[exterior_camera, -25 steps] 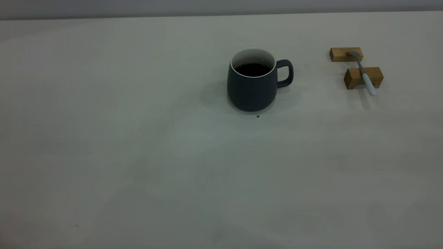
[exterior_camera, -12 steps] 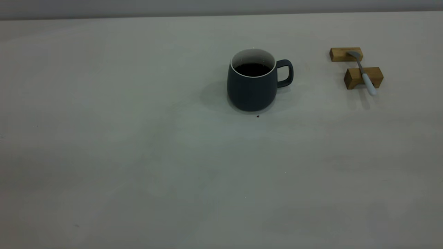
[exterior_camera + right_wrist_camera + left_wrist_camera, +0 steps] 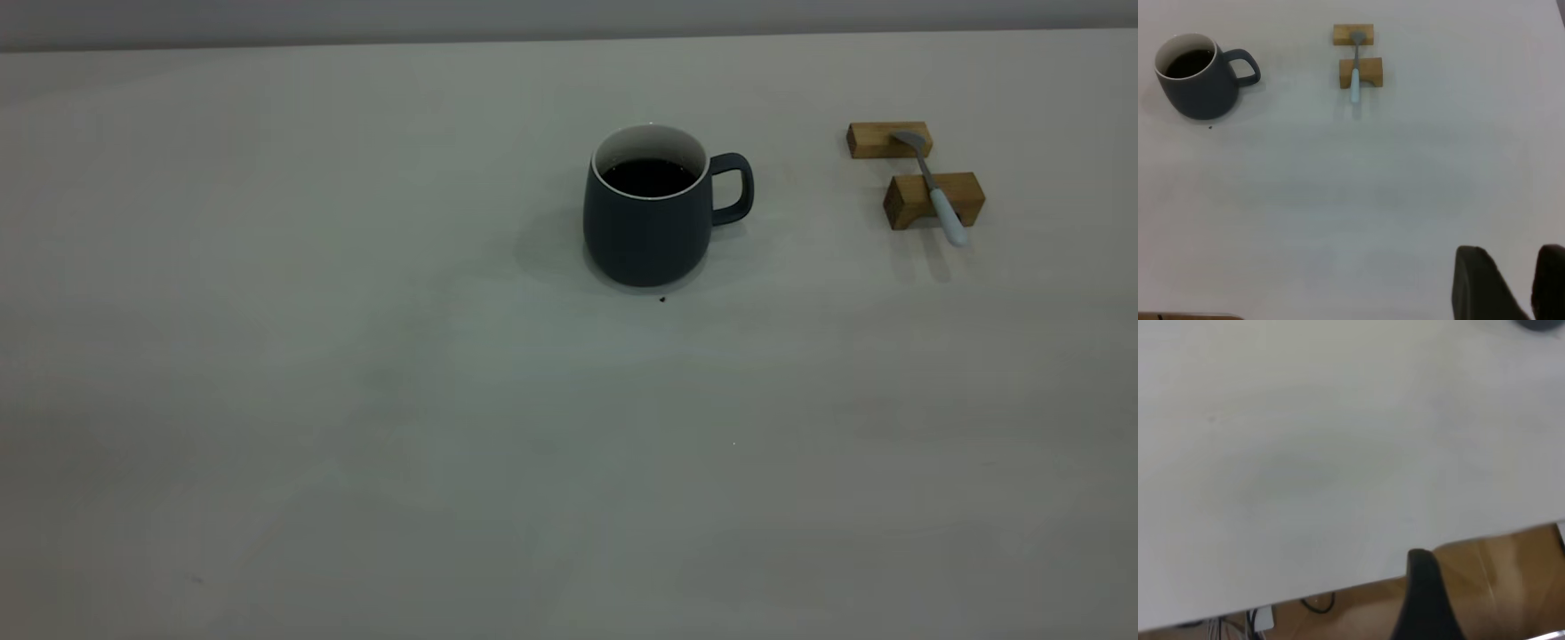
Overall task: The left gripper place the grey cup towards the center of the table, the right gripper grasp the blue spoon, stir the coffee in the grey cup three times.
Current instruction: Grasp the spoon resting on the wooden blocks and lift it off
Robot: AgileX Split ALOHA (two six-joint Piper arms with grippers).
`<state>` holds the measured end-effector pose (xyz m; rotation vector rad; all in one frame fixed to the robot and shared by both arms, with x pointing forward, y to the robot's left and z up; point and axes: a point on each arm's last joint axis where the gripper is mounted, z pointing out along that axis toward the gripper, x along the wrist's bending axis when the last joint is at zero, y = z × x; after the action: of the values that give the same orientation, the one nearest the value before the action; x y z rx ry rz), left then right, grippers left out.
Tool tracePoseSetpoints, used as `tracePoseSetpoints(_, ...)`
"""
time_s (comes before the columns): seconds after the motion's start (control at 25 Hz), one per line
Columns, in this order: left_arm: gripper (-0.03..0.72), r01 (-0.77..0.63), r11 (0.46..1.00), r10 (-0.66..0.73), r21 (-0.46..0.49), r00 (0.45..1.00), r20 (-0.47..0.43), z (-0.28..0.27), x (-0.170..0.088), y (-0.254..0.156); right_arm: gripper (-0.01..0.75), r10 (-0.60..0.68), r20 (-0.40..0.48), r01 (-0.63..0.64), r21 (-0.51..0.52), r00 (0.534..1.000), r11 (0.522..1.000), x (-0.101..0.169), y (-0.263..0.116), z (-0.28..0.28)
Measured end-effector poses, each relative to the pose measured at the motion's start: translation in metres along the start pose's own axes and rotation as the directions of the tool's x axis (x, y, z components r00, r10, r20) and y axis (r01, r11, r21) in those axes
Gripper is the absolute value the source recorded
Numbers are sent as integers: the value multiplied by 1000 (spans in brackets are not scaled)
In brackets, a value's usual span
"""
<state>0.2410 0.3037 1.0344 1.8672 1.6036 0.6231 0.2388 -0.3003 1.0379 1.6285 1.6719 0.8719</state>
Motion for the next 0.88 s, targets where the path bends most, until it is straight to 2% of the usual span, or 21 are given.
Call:
tracePoseSetpoints(0.2,585,119,993,-120,-12,986,-117,0,0,0,238,0,0,0,0,1000,1000,0,0,0)
tracePoseSetpoints(0.4,585,192,981,-196,-37,962,-188,-2,0,-2,238,0,0,0,0,1000,1000,0,0,0)
tracePoseSetpoints(0.6,585,185,973,-209,-139,960,-188,-11,-3,-13,238,0,0,0,0,1000,1000,0,0,0)
tracePoseSetpoints(0.88,585,189,971,-215,-147,959,-184,-12,-4,-14,238,0,0,0,0,1000,1000,0,0,0)
